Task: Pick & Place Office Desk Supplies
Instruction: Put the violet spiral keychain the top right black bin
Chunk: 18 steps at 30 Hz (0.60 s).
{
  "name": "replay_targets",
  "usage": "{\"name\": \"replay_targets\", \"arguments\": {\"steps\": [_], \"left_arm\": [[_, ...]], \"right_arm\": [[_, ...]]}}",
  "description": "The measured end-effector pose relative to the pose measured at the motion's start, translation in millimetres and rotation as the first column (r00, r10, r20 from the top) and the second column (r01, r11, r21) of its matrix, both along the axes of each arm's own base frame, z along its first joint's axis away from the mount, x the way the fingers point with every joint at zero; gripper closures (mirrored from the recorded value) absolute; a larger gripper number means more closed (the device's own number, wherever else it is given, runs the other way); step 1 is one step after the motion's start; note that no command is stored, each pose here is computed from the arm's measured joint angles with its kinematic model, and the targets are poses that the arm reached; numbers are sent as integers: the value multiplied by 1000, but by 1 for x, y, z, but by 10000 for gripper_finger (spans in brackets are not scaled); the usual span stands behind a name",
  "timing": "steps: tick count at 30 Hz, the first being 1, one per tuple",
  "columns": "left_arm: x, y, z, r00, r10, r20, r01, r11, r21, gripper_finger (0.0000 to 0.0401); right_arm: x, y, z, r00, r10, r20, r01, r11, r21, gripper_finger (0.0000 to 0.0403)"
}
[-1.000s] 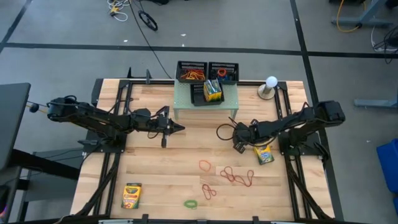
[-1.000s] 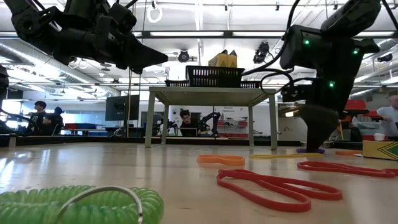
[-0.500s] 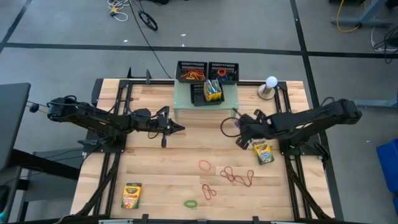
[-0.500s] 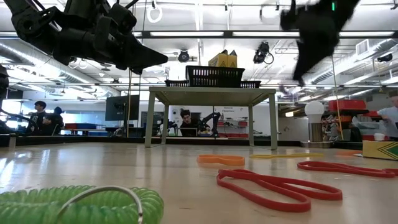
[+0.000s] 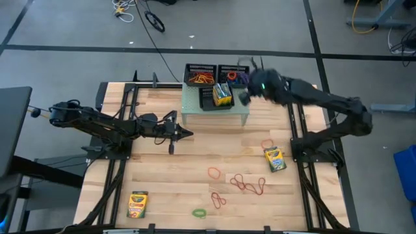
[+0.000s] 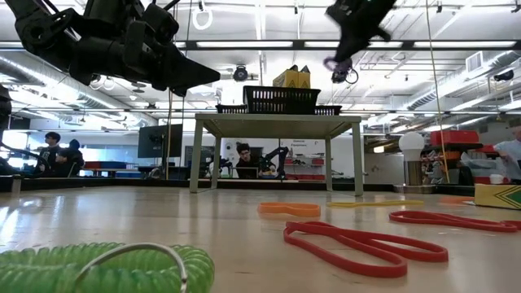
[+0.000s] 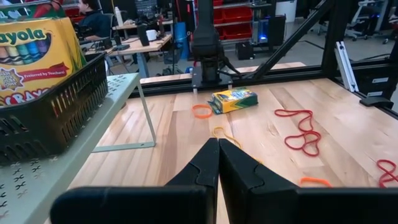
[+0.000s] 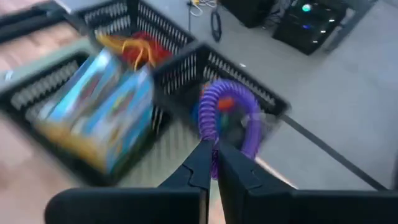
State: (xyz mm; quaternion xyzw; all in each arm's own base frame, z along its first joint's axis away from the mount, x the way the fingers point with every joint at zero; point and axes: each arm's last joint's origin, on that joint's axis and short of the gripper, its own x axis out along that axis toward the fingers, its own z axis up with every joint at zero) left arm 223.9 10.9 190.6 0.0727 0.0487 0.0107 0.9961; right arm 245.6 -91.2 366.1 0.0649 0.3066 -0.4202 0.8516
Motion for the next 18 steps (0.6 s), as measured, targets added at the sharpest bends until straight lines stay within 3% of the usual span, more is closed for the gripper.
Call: {"name": "replay_targets", "arguments": {"steps": [8,18], "left_arm": [[0,0,0,1000,0,-1,0,1000,-3,386],[0,0,0,1000,-3,0,3,1000,0,386]], "right_arm": [[18,-89,-17,998,-30,-48,32,998,48,383],[35,-110,-46,994,42,-99,-26,987,157,378]]}}
